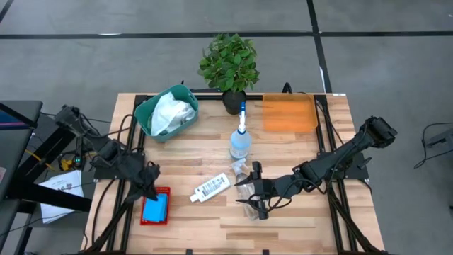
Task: Pick & Place Kitchen Items
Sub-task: Put the blue sponge into the red bin
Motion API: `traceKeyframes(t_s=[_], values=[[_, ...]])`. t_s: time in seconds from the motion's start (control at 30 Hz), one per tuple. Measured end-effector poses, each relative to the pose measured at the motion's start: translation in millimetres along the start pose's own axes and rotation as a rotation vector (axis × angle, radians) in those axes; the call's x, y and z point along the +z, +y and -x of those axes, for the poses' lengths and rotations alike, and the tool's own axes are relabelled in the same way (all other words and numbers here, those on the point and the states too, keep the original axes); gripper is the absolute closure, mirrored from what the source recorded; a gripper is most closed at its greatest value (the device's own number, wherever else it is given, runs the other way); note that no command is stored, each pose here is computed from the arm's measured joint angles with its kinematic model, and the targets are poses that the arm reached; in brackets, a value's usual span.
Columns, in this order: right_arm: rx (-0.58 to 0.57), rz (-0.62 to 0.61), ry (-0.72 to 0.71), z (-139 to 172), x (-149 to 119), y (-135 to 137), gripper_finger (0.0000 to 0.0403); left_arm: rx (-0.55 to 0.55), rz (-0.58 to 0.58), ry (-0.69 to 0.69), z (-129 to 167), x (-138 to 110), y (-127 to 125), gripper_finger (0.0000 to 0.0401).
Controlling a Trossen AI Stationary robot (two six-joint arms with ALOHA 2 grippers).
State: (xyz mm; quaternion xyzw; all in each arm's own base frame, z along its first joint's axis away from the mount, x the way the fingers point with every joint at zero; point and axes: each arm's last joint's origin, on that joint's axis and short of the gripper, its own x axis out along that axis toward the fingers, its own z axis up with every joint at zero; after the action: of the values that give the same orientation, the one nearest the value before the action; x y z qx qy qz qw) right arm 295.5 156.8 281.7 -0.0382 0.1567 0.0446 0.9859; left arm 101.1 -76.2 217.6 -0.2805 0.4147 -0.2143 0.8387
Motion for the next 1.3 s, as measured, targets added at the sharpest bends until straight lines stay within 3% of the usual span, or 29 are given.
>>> traceKeyframes(t_s=[0.47, 0.77, 1.3], values=[[0.000, -0.018, 0.012, 0, -1, 0, 0.0171, 0.028, -0.041, -0.027, -1, -8, -7, 0.0391], [0.000, -0.018, 0.012, 0, -1, 0, 0.0171, 0.022, -0.013, -0.034, -17, -19, 7, 0.0388], [0.001, -0.018, 0.012, 0, -1, 0, 0.0171, -0.010, -0.027, -0.052, -20, -21, 7, 0.0393]])
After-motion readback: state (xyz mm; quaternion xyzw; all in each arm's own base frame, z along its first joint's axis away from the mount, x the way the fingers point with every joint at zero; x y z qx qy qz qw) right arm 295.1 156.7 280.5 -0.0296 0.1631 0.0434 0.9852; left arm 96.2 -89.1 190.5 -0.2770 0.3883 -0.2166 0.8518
